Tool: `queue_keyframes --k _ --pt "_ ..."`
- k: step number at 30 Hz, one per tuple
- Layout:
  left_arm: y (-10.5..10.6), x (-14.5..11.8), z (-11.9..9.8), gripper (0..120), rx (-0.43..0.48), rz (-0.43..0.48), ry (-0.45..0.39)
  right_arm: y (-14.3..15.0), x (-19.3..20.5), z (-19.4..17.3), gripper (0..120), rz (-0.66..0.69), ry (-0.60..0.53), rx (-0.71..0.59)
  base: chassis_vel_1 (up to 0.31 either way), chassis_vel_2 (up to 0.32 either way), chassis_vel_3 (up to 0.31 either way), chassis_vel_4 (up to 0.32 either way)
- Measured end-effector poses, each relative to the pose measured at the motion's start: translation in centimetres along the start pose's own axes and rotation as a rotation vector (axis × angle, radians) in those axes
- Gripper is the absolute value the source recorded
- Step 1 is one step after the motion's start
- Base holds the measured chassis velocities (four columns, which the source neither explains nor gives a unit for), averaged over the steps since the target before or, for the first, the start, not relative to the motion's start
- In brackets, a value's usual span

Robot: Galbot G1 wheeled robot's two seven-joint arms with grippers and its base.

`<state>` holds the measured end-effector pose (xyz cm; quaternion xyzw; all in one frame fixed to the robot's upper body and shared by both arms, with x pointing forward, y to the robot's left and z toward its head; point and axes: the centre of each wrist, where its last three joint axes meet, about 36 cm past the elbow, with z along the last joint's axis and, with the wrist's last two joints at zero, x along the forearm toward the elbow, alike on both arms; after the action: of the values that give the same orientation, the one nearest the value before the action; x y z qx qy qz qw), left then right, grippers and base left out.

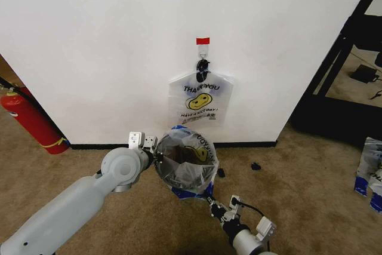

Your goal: Pick up the garbage bag from the wall and place it over the trash bin.

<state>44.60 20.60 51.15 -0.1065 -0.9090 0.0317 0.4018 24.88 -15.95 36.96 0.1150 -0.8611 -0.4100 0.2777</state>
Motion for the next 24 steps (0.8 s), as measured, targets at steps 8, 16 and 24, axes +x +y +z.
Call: queue_keyframes --k 8,16,24 --pt "-0.2 1.0 0.0 0 0.007 0.02 0.008 -1.5 -1.1 0.0 0 0.044 -0.012 0.02 0.0 0.0 0.0 0.0" --pt "-0.7 2.6 0.6 0 0.002 0.056 0.022 -2.5 -2.0 -0.4 0 0.068 -0.03 0.046 0.0 0.0 0.0 0.0" --pt "-0.4 3.0 1.4 0 -0.012 0.051 0.028 -2.8 -1.5 -0.2 0 0.075 -0.026 0.079 0.0 0.0 0.0 0.0"
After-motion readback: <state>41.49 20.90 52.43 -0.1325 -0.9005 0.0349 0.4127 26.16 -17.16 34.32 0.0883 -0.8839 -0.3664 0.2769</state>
